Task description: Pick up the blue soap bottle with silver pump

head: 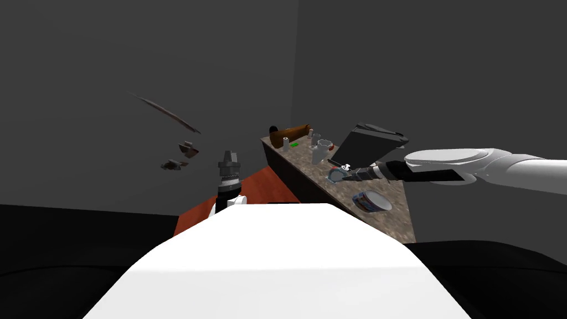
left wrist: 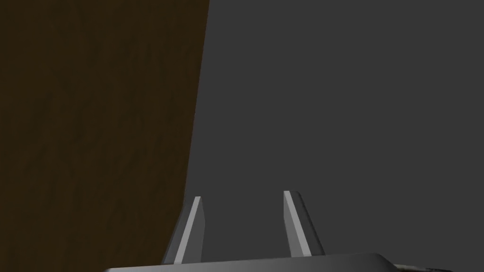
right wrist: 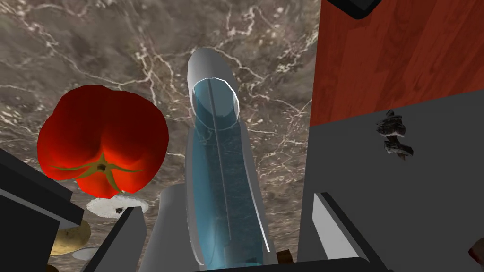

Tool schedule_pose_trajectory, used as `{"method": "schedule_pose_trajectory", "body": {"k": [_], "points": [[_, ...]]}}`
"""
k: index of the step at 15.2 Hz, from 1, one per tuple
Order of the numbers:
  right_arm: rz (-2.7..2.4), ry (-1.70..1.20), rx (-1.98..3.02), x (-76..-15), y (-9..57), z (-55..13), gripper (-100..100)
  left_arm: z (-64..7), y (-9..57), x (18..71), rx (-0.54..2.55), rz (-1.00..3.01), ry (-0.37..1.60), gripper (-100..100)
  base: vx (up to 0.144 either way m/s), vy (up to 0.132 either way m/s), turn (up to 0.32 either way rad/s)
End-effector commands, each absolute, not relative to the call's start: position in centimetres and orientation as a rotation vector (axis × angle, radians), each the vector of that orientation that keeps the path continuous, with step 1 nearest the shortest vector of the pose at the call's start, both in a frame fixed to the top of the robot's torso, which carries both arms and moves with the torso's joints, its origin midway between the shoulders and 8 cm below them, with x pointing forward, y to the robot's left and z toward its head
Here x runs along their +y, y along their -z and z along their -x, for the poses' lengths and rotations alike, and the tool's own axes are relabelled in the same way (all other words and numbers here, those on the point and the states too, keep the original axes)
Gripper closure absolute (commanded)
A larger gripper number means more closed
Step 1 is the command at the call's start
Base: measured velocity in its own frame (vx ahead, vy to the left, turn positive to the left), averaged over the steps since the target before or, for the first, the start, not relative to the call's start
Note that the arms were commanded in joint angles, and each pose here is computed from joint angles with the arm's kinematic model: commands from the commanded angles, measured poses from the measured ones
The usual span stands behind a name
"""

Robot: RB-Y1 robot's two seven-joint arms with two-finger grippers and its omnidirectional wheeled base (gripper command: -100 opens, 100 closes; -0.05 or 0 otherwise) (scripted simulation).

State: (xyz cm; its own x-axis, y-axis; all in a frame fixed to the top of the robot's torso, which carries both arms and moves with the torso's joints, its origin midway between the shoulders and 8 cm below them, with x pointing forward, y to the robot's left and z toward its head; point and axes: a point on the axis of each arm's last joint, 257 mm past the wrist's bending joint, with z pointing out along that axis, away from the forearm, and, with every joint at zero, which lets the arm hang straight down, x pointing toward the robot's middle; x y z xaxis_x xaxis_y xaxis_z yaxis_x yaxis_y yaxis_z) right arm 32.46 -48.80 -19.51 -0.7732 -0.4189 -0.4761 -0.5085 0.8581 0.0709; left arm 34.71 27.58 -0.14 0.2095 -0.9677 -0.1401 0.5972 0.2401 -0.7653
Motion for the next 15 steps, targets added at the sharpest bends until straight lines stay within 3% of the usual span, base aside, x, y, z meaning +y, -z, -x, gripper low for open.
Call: {"method": "schedule_pose_trajectory", "body": {"k": [1,7,8,15], "points": [[0.703,-0.233,2.592,-49.6,18.8,-32.6,-100,-34.7,0.1,27.6,0.701,0.645,1.2,0,0.026,0.039,0.117],[0.67,-0.247,2.587,-50.0,20.9,-31.7,-100,-34.7,0.1,27.6,0.701,0.645,1.2,0,0.025,0.022,0.061],[0.67,-0.244,2.587,-50.1,21.0,-31.6,100,-34.7,0.1,27.6,0.701,0.645,1.199,0,0.0,0.0,0.0],[0.688,-0.244,2.584,-49.6,19.9,-32.2,100,-34.7,0.1,27.6,0.701,0.645,1.199,0,-0.011,-0.01,-0.043]]}}
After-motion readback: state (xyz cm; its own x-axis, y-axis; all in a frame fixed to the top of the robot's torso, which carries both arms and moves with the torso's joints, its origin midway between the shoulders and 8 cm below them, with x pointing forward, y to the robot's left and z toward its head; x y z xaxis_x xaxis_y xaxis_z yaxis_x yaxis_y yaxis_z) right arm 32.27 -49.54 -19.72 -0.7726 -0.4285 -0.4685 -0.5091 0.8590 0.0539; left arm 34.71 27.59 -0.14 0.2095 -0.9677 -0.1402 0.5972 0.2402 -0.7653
